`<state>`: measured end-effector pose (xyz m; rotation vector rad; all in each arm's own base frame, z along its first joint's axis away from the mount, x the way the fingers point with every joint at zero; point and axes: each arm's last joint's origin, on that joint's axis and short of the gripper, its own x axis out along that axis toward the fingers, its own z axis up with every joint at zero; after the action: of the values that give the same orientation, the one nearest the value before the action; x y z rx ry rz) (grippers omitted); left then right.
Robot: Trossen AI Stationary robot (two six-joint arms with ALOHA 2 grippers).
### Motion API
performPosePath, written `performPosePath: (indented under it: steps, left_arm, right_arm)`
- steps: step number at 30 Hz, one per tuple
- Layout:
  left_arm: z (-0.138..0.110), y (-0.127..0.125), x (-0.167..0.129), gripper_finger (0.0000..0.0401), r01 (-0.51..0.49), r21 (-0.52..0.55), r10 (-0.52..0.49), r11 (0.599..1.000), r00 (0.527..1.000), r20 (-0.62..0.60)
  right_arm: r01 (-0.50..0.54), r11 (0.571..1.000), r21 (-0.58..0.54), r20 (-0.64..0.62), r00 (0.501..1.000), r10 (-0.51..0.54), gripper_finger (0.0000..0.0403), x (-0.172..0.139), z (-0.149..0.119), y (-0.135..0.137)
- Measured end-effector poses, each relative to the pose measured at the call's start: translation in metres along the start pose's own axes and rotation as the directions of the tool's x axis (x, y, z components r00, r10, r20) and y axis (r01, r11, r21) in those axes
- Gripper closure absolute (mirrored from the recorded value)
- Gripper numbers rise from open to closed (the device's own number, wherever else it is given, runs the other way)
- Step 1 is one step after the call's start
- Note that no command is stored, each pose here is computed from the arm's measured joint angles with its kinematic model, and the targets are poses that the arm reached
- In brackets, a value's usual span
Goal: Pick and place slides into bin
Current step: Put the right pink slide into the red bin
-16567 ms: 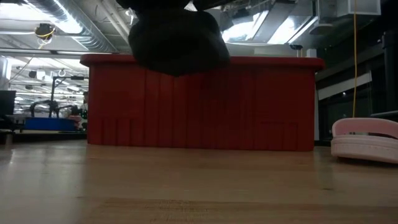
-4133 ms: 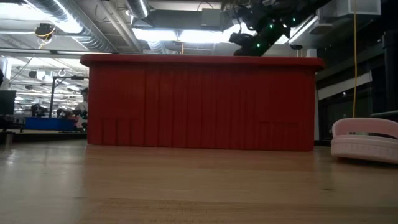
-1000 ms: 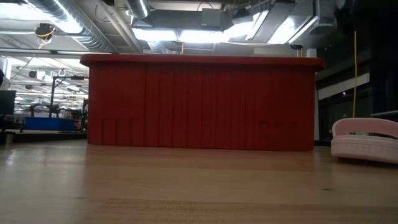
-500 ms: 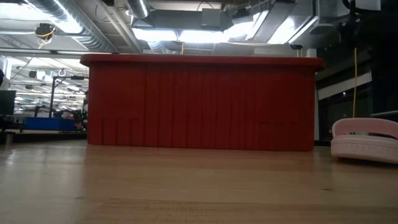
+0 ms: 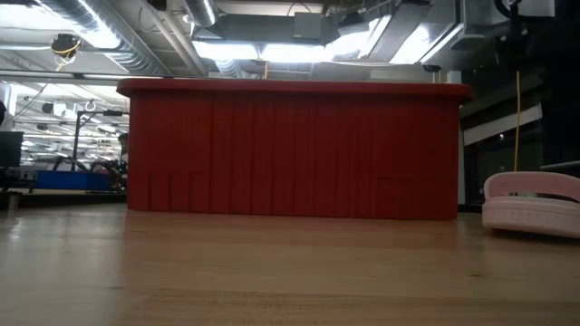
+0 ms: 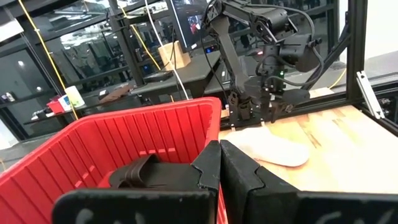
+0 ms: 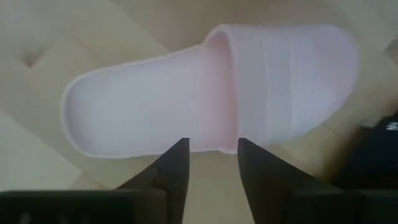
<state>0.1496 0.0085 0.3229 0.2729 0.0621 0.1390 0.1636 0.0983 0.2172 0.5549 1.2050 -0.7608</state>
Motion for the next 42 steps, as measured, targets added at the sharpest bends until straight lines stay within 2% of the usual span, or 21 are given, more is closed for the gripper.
performPosePath:
  steps: [6,12,22,29,33,42]
  left_arm:
    - [-0.002,-0.001,0.004,0.0399,0.006,0.002,-0.006,1.000,1.000,-0.020]
    - [-0.005,-0.002,0.008,0.0399,0.011,0.004,-0.011,1.000,0.999,-0.041]
    - [-0.005,-0.003,0.009,0.0399,0.013,0.004,-0.013,1.000,0.999,-0.045]
    - [-0.005,-0.003,0.009,0.0399,0.013,0.005,-0.013,1.000,0.999,-0.045]
    - [-0.005,-0.003,0.009,0.0399,0.013,0.005,-0.013,1.000,0.999,-0.045]
    - [-0.005,-0.003,0.009,0.0399,0.013,0.005,-0.013,1.000,0.999,-0.045]
  right_arm:
    - [0.057,0.998,-0.010,0.003,0.998,-0.057,0.0228,0.005,-0.001,-0.006]
    - [0.041,0.999,-0.007,0.006,0.999,-0.041,0.0209,0.006,-0.001,-0.005]
    - [0.066,0.996,-0.065,0.006,0.998,-0.065,0.0208,0.013,-0.002,0.001]
    - [0.165,0.982,-0.094,0.010,0.986,-0.164,0.0208,0.028,-0.005,0.007]
    - [0.219,0.973,-0.068,0.046,0.975,-0.216,0.0215,0.035,-0.006,0.010]
    - [0.261,0.963,-0.068,0.037,0.965,-0.259,0.0235,0.041,-0.008,0.011]
